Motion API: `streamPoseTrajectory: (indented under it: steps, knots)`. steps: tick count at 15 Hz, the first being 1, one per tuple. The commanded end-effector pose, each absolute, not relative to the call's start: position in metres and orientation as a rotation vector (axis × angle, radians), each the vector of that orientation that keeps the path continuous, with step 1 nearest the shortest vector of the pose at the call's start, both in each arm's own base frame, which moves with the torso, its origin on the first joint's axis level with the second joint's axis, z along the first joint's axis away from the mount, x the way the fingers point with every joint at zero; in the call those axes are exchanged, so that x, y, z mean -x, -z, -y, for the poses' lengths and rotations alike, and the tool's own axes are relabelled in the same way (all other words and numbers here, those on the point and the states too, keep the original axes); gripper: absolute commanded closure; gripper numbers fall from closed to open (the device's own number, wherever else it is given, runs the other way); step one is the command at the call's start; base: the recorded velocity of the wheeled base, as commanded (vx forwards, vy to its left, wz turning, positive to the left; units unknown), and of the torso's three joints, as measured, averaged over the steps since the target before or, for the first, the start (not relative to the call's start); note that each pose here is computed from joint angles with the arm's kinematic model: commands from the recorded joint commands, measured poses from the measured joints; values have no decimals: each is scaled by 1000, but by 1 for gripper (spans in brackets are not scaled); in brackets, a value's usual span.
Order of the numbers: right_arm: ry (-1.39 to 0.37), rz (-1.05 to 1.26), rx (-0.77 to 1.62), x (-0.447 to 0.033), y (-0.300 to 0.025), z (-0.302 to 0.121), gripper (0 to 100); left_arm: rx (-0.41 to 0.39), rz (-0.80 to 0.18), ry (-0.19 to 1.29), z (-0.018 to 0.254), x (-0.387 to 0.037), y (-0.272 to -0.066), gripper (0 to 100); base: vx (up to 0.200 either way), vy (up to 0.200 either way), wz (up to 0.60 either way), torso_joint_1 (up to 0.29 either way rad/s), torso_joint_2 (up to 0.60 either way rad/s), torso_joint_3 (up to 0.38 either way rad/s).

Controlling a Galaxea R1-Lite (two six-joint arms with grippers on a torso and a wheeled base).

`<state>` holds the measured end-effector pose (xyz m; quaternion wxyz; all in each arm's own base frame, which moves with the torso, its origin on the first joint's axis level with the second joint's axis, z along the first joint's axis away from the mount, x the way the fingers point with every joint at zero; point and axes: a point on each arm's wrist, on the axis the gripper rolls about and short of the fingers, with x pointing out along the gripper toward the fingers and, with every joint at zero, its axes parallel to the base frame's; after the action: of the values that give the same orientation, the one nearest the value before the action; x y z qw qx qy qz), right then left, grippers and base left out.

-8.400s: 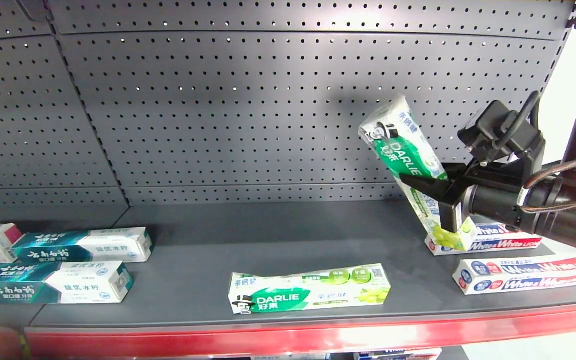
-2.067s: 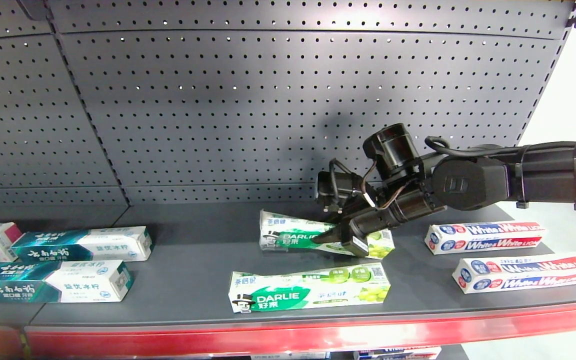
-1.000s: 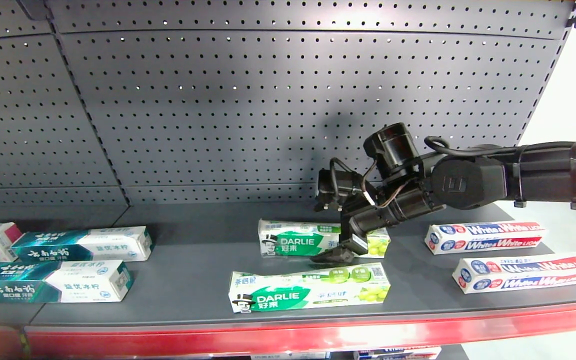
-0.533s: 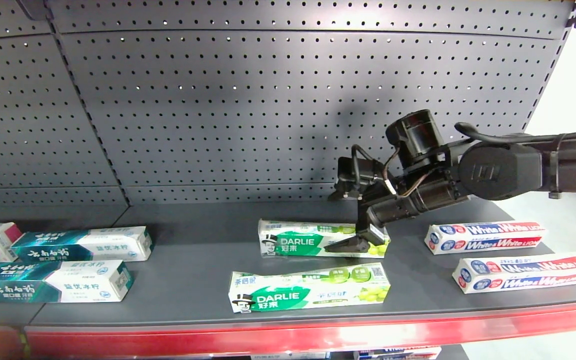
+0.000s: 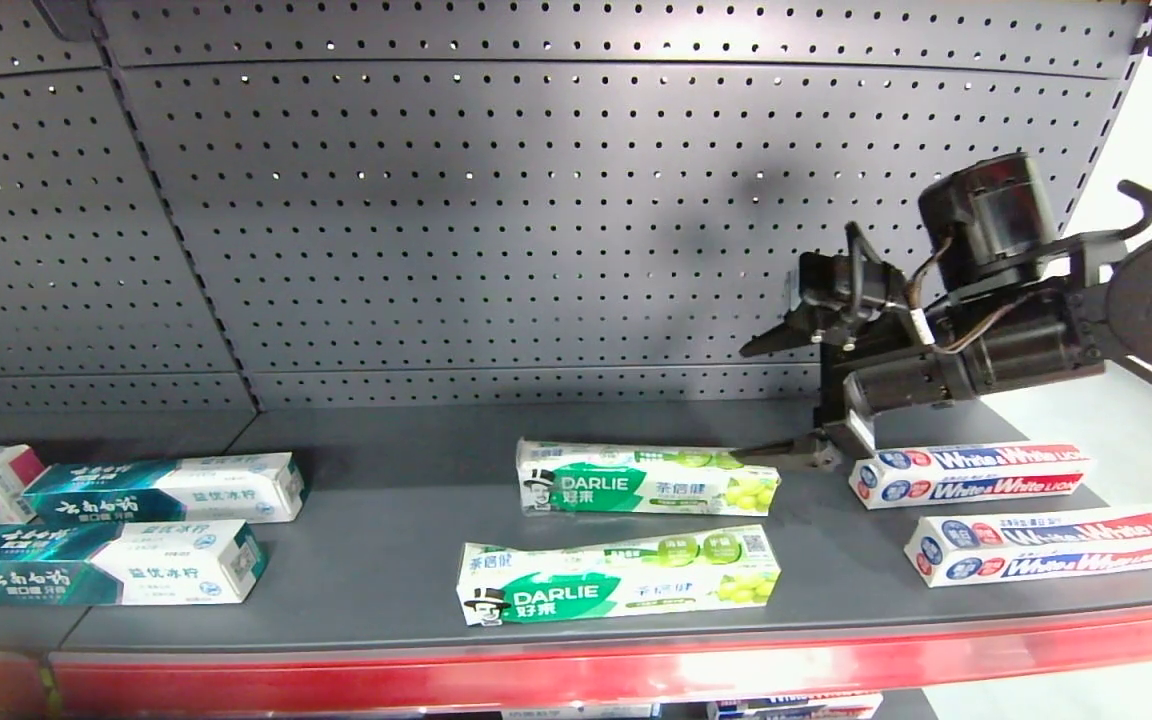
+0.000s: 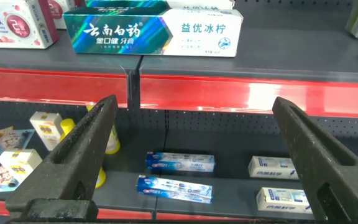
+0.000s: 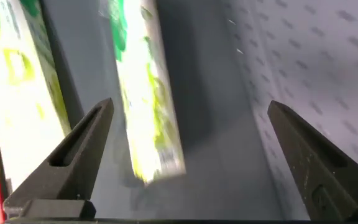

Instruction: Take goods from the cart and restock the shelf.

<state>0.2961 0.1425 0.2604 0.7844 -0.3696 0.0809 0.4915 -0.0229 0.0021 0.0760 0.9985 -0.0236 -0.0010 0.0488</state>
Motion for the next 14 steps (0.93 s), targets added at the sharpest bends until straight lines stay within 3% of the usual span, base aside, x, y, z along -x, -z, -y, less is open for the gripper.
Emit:
streamPoseTrajectory:
  steps: [1,3,7,14]
  knots:
    - [-956,-145,804,-277,-280,-112,0,47,1,-98,-2,23,-76,0,0,0,0,0,0,0]
    - [-806,-179,844,-278,-273,-98,0,48,2,-98,-2,23,-76,0,0,0,0,0,0,0]
    - [-676,-214,864,-287,-254,-92,0,48,2,-98,-2,23,-76,0,0,0,0,0,0,0]
    - [-643,-305,862,-305,-229,-99,0,48,2,-98,-2,23,-76,0,0,0,0,0,0,0]
